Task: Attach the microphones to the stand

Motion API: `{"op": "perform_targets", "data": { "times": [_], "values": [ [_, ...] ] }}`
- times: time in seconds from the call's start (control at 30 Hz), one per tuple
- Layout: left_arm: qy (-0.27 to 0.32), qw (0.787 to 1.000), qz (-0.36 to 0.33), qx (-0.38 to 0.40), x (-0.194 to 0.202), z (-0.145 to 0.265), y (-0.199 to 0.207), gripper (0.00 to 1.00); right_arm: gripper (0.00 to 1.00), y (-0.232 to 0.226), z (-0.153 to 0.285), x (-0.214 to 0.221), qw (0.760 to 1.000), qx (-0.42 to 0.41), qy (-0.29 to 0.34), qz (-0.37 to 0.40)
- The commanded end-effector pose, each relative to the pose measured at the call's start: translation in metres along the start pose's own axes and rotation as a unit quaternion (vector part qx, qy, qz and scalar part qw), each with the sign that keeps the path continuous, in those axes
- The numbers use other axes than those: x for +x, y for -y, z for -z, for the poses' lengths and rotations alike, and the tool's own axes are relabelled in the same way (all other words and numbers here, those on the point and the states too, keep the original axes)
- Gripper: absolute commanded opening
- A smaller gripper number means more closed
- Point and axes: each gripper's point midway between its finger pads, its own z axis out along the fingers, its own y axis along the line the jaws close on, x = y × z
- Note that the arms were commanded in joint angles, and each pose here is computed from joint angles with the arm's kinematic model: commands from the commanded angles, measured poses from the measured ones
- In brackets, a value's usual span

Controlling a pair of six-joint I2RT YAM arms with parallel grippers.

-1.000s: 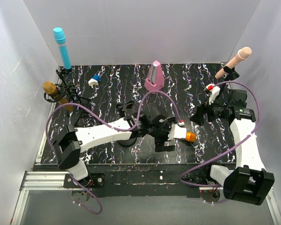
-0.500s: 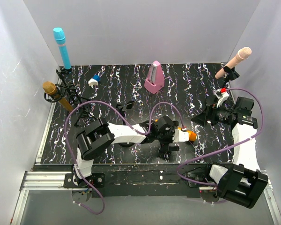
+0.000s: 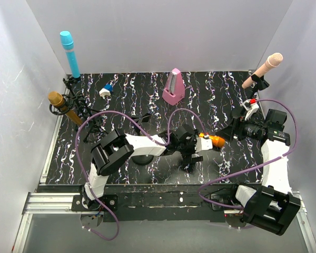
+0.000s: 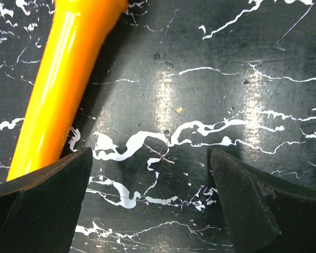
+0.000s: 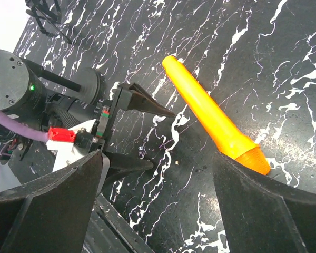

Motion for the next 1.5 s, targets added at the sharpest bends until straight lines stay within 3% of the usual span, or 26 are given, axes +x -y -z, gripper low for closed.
{"op": "perform_targets", "data": {
  "times": [0.0,0.1,0.23,0.37,0.53,0.67,0.83,1.1,1.47],
  "values": [
    [0.057,0.998,-0.028,-0.021,-0.050,0.019,-0.024,0.96,0.89,0.012,0.000,-0.002,1.000,0.025,0.001,-0.003],
    [0.062,0.998,-0.009,-0.031,-0.052,0.021,-0.042,0.96,0.85,0.025,-0.004,0.007,0.999,0.040,-0.023,-0.025],
    [0.072,0.996,0.029,-0.032,-0.056,0.031,-0.054,0.96,0.83,0.028,-0.012,0.028,0.996,0.019,-0.091,0.004],
    [0.071,0.995,0.070,-0.030,-0.062,0.054,-0.045,0.96,0.82,0.032,-0.020,0.031,0.983,0.007,-0.142,0.120],
    [0.086,0.991,0.095,-0.031,-0.073,0.091,-0.024,0.98,0.84,0.063,-0.038,0.003,0.936,0.009,-0.162,0.313],
    [0.092,0.990,0.106,-0.018,-0.081,0.110,-0.003,0.98,0.85,0.091,-0.066,-0.027,0.900,0.000,-0.193,0.392],
    [0.096,0.989,0.112,-0.012,-0.083,0.125,0.015,0.98,0.76,0.115,-0.105,-0.027,0.894,-0.044,-0.269,0.355],
    [0.098,0.987,0.129,-0.015,-0.080,0.135,0.023,0.98,0.68,0.143,-0.123,0.000,0.893,-0.047,-0.321,0.312],
    [0.103,0.982,0.154,-0.019,-0.079,0.141,0.029,0.98,0.52,0.155,-0.135,0.043,0.865,-0.052,-0.378,0.326]
  ]
}}
